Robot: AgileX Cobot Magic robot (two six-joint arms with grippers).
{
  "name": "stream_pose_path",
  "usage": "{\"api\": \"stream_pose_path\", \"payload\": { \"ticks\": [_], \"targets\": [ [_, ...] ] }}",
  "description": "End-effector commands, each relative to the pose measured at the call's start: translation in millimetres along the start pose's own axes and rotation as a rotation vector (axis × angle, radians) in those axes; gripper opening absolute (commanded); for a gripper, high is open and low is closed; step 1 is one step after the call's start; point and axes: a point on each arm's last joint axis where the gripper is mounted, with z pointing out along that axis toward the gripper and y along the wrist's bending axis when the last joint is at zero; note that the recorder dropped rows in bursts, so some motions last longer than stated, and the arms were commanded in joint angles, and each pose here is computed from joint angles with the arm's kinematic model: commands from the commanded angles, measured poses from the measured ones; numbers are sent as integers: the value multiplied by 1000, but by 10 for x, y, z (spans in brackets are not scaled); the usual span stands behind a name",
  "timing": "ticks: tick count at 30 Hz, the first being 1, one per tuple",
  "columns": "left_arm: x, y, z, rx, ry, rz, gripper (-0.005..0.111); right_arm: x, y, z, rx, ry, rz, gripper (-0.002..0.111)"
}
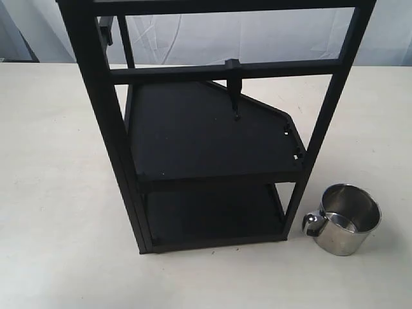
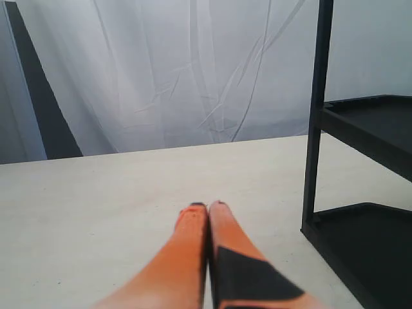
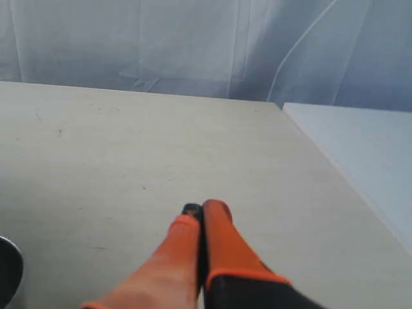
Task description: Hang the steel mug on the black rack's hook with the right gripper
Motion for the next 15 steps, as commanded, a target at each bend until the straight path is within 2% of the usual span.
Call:
{"api": "stream_pose_path", "payload": {
  "ticks": [1, 15],
  "targets": [
    [-6, -3, -4, 5, -10, -4, 2, -38, -22, -5, 25, -41, -94, 0],
    [-6, -3, -4, 5, -10, -4, 2, -39, -24, -5, 28, -41, -105, 0]
  ]
}}
